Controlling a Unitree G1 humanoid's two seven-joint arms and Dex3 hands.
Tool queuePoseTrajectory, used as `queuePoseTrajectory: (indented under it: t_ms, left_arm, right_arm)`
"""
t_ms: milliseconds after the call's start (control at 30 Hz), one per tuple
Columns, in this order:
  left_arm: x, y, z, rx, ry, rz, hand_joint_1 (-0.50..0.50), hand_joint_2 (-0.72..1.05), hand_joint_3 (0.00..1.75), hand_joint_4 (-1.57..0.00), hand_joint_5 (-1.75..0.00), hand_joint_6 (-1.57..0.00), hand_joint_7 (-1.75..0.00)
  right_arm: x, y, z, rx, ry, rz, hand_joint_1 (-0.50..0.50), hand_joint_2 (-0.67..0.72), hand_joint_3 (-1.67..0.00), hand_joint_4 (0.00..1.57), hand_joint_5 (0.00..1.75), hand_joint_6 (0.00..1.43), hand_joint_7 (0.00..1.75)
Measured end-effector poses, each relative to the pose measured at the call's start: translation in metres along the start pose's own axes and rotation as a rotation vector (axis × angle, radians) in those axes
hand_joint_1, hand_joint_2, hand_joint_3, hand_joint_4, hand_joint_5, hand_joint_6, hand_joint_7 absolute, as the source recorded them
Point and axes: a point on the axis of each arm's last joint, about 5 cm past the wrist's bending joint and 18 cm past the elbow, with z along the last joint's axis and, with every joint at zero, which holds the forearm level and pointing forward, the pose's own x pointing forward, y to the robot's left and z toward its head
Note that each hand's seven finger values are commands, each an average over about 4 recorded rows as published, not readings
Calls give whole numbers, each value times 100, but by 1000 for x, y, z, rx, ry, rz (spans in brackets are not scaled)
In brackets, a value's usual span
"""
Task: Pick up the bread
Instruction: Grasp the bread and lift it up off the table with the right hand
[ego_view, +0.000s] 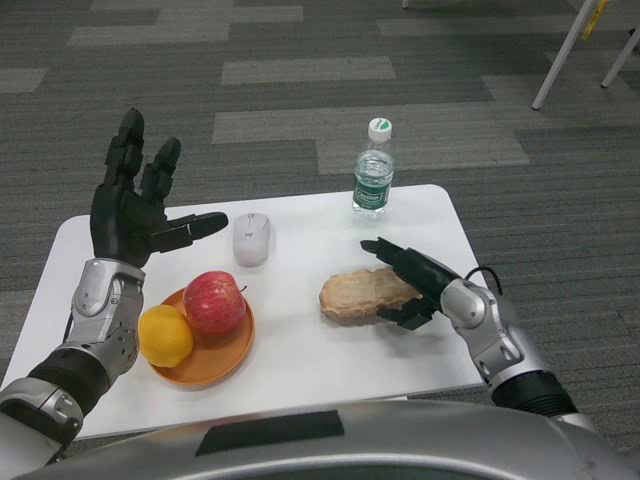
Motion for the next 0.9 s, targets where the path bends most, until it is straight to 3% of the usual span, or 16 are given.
queuePoseTrajectory:
  t_ms: [200,467,633,900]
  left_arm:
    - [0,0,0,-1,0,0,50,43,4,0,-41,0,0]
    - [0,-1,0,-2,-1,-1,50,43,0,0,-41,0,0]
    - [0,-1,0,-2,-1,-1,50,47,4,0,-41,0,0]
    - [0,-1,0,-3,-1,0,50,47,2,0,-41,0,0]
  right_arm:
    - [4,10,3,-40,-15,3,-21,-51,-79,0,58,0,0]
    - [18,12,21,-308,26,115,-21,-48,-85,0,65,0,0]
    - [28,10,34,-404,52,170,-21,-41,-87,0,68,0,0]
    - [37,11,41,-483,88,206,-21,-41,-91,0,68,0,0]
